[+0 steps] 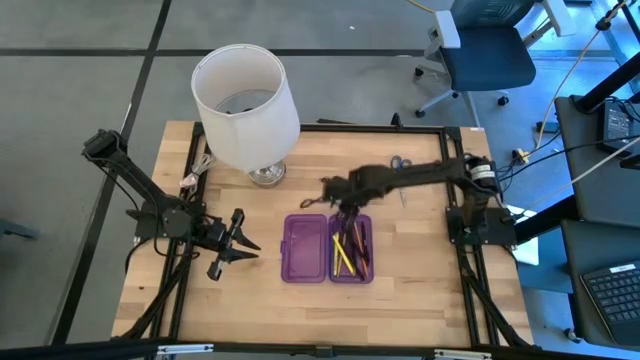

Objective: Pick & place school supplies into a supply box
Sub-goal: Put the transparent pen into the purple supply box

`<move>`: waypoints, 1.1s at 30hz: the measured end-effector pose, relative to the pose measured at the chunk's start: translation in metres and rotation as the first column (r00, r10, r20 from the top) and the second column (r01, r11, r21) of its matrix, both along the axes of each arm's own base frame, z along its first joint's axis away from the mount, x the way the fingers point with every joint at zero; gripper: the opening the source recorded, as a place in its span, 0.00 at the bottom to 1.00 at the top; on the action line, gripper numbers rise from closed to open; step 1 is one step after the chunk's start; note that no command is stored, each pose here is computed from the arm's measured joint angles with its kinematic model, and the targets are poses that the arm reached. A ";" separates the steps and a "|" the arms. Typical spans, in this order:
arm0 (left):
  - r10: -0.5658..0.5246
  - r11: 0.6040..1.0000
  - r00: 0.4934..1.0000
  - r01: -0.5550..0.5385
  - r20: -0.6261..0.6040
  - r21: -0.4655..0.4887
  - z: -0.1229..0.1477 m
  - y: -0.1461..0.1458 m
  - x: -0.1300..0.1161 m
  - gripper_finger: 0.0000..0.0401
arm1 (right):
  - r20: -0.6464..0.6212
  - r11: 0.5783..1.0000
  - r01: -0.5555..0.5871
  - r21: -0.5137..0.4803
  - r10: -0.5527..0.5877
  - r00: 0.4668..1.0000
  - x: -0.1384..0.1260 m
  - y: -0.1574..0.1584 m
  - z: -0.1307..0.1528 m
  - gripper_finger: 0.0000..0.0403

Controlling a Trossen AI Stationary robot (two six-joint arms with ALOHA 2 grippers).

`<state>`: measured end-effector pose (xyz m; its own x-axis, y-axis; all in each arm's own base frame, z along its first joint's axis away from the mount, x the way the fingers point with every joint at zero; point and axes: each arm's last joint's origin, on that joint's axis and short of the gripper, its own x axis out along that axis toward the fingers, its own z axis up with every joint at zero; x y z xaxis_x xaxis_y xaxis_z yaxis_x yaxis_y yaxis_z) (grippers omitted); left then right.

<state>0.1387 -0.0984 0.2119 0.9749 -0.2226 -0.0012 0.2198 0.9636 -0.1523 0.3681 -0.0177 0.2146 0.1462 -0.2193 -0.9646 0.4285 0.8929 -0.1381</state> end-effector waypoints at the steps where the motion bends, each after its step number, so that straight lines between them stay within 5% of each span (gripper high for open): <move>1: 0.000 1.000 1.000 0.000 -0.001 0.001 0.000 0.000 0.000 0.19 | 0.006 1.000 -0.011 -0.001 0.011 1.000 0.000 -0.009 -0.003 0.44; 12: 0.027 0.999 0.995 -0.029 -0.092 -0.017 -0.009 0.000 0.001 0.19 | 0.092 0.996 -0.070 0.055 0.064 0.994 -0.013 -0.082 -0.042 0.44; 27: 0.190 0.978 0.980 -0.183 -0.061 0.098 -0.009 0.013 0.007 0.19 | 0.125 0.991 -0.129 0.036 0.124 0.984 -0.031 -0.081 -0.085 0.43; 33: 0.211 0.974 0.975 -0.203 -0.066 0.103 -0.010 0.016 0.009 0.19 | 0.124 0.991 -0.120 0.056 0.113 0.986 -0.034 -0.079 -0.087 0.32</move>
